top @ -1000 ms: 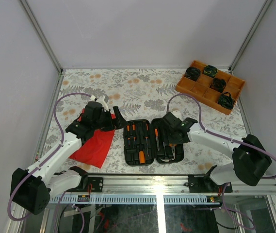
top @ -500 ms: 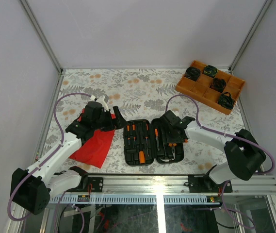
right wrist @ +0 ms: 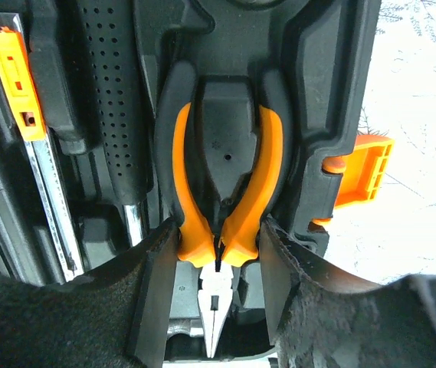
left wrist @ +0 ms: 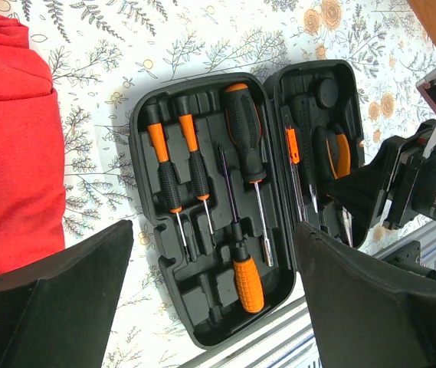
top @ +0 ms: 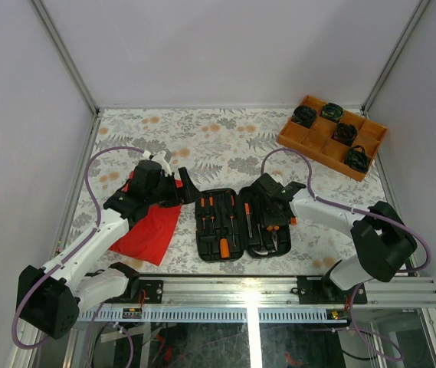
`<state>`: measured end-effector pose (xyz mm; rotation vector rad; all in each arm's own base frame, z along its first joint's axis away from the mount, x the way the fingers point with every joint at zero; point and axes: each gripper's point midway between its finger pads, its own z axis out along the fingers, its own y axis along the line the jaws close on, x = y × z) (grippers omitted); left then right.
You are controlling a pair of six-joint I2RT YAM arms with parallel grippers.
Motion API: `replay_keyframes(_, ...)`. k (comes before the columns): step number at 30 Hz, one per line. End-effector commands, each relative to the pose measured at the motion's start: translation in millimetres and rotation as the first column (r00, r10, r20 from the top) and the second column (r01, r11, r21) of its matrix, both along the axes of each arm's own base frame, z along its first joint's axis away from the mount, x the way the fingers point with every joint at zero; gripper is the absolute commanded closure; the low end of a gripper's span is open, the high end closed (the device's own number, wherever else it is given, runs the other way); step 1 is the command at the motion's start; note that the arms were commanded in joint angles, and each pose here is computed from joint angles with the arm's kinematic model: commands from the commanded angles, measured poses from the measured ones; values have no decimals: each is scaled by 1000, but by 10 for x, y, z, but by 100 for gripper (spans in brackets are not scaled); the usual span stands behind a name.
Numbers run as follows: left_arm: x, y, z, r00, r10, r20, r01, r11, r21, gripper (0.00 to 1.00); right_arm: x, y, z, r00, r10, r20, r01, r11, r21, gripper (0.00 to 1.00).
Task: Sort the tools into containers
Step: Place the pliers in the storage box.
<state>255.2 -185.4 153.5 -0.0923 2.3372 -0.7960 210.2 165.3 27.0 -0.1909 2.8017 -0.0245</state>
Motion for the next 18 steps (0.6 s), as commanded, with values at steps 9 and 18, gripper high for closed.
replay_keyframes(9,94,-9,155,999,0,54,1,1000,-8,16,139,10,545,993,12,114,-18,999,49,77)
replay_keyframes(18,94,-1,197,998,2,69,-1,1000,-10,16,144,21,559,992,37,119,-43,998,50,77)
